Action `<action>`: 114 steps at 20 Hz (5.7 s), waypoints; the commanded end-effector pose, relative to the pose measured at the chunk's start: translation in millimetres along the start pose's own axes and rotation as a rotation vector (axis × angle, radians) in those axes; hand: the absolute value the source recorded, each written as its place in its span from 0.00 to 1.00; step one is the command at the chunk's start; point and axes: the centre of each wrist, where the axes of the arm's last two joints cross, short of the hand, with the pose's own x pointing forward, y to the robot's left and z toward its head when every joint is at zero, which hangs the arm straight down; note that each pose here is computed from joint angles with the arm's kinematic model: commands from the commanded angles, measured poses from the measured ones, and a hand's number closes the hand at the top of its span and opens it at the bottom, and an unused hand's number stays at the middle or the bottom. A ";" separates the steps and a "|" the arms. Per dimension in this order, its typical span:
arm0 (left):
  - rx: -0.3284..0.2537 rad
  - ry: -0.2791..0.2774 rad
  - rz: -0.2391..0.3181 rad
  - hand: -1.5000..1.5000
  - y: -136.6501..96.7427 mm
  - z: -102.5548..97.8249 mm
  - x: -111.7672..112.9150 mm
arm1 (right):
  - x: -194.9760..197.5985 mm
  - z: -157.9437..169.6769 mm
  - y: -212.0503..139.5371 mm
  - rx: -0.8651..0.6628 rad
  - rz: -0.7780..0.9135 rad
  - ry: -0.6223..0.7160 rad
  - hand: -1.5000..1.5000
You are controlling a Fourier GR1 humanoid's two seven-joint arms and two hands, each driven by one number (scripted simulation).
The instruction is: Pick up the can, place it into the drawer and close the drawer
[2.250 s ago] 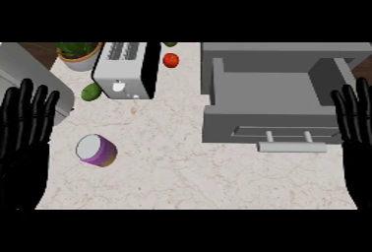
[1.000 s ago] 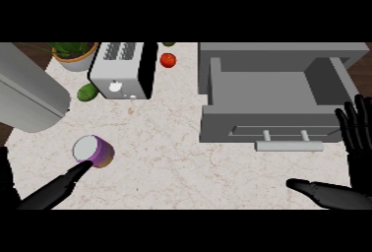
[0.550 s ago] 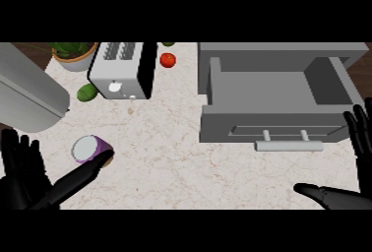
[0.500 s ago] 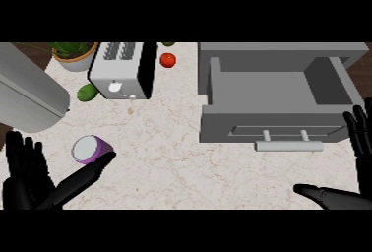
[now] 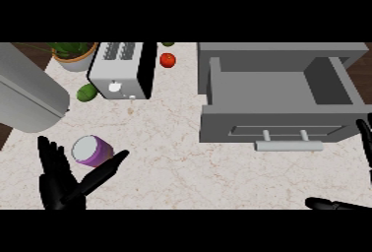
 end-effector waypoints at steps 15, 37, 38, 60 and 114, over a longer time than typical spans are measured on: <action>0.069 0.092 0.023 0.00 25.9 -7.2 -97.6 | 32.2 -3.2 -28.8 -0.012 0.017 0.006 0.00; 0.038 0.064 0.035 0.00 3.7 -58.2 -147.4 | 31.4 -4.6 -27.8 0.005 0.051 -0.003 0.00; 0.012 0.051 0.048 0.00 26.2 -92.3 -135.5 | 27.1 3.0 -3.7 -0.017 0.034 -0.012 0.00; -0.413 -0.020 0.166 1.00 -39.1 -128.8 -102.7 | 39.4 -3.5 -17.0 0.009 0.054 -0.042 0.00; -0.924 -0.191 -0.010 1.00 -308.6 -1.1 267.4 | 51.1 -17.3 -7.5 -0.012 0.060 -0.069 0.00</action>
